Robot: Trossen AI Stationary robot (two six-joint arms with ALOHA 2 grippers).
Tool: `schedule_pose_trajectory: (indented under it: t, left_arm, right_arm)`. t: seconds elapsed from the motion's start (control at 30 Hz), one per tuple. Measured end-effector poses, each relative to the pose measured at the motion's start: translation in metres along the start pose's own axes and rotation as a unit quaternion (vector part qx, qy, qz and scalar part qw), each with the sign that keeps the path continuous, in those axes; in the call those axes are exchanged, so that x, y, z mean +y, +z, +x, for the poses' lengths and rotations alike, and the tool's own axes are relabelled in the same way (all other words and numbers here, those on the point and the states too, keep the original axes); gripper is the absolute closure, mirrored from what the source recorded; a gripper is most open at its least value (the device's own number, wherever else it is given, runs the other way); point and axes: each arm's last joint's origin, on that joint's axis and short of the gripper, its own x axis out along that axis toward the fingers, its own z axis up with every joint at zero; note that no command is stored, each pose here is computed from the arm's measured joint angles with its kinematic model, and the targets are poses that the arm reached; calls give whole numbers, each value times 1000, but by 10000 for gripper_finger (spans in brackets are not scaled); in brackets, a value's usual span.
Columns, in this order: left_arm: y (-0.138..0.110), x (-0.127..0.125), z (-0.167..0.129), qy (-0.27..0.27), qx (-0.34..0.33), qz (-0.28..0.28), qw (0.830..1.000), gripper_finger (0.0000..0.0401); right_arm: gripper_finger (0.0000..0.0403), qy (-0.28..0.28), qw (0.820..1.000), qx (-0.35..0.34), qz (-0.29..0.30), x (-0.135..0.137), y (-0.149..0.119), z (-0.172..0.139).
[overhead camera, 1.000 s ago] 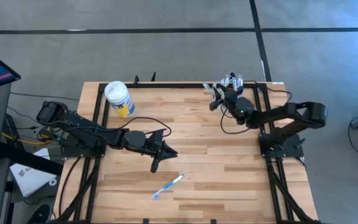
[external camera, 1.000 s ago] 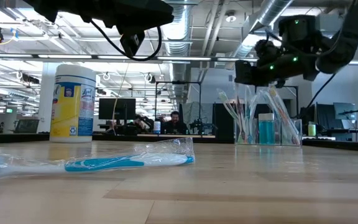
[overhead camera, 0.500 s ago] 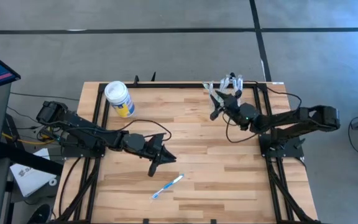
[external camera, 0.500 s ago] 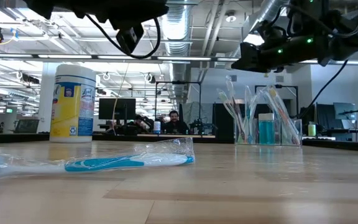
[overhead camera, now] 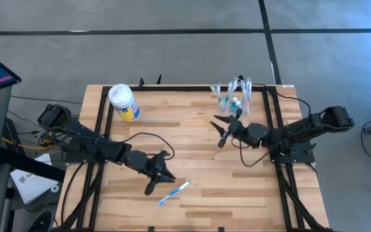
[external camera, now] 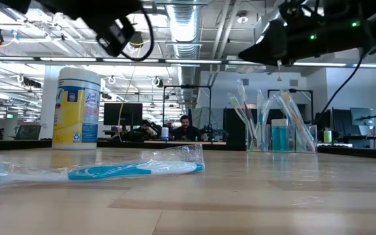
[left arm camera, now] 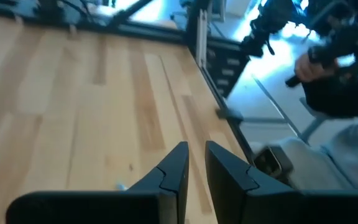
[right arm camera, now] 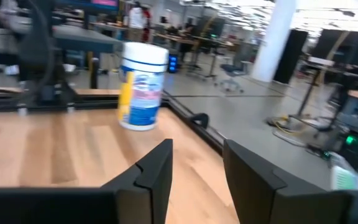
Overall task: Pick & Place toothbrushing station
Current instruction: Put the blue toothbrush into the left transparent organizer
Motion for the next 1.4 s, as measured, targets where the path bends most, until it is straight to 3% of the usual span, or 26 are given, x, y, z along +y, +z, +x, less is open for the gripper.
schedule_pose_trajectory:
  t: [0.17, 0.37, 0.57, 0.97, 1.13, 1.4]
  left_arm:
    - [-24, -7, -4, -13, 36, -23, 999, 352]
    - [-59, -14, -13, -18, 90, -123, 988, 352]
    - [-73, -33, -20, -32, 108, -158, 981, 348]
    - [-111, -42, -7, 21, 172, -267, 948, 265]
    - [-119, -42, -3, 18, 196, -302, 933, 249]
    - [-119, -48, -4, 2, 189, -308, 932, 242]
  right_arm:
    - [276, 27, 1000, -5, -5, 11, 2, -7]
    - [280, 29, 1000, -6, -4, 12, 2, -8]
    - [280, 28, 1000, -6, -4, 11, 2, -8]
    - [282, 28, 1000, -5, -4, 12, 2, -8]
    - [282, 29, 1000, -5, -5, 12, 2, -8]
    - [282, 29, 1000, 1, -9, 12, 0, -8]
